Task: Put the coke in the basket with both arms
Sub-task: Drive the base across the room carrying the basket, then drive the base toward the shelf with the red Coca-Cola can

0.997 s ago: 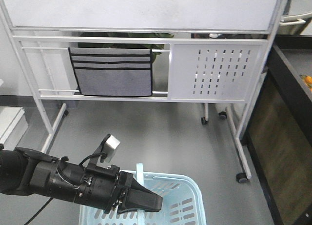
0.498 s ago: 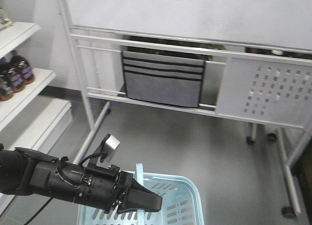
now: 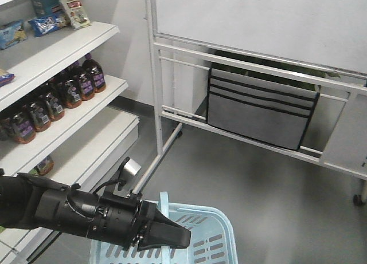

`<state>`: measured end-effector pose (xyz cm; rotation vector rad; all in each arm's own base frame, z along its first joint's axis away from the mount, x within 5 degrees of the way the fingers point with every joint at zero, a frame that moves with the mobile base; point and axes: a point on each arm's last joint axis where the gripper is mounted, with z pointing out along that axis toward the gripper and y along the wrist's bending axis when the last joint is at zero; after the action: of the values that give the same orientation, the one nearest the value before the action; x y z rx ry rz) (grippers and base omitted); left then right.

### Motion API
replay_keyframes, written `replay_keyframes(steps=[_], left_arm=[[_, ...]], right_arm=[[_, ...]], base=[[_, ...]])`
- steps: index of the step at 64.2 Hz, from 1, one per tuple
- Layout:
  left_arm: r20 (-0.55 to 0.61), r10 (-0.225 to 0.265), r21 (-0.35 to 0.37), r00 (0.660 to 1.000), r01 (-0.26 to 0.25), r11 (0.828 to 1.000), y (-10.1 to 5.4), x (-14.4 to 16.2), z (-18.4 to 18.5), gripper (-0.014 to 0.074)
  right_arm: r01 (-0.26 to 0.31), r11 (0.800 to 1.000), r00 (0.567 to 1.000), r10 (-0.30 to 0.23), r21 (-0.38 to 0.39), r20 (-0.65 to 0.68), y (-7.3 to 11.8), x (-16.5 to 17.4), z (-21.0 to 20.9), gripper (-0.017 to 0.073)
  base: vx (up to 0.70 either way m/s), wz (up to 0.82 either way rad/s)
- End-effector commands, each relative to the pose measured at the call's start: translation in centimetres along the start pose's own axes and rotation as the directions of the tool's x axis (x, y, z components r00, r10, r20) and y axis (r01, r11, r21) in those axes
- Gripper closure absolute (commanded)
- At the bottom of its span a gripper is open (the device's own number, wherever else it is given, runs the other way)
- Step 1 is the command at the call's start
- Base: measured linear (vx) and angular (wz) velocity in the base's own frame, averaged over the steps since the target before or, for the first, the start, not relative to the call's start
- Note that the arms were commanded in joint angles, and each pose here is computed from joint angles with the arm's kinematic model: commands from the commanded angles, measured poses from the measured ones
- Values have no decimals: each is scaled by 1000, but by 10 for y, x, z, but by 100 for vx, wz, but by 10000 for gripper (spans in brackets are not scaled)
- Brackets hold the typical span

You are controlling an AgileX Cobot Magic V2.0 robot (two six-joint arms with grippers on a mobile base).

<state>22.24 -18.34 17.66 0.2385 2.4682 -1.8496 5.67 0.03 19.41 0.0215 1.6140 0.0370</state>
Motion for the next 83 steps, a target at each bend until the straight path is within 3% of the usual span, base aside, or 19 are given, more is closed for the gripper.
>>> replay_keyframes(steps=[1,83], left_arm=[[49,21,152,999,-28,988,-28,-4,-5,599],[49,21,152,999,-28,988,-28,-4,-5,599]], right_arm=[[10,1000,997,-10,-2,77,0,-4,-1,569],[10,1000,997,-10,-2,77,0,-4,-1,569]], base=[[13,40],[11,39]])
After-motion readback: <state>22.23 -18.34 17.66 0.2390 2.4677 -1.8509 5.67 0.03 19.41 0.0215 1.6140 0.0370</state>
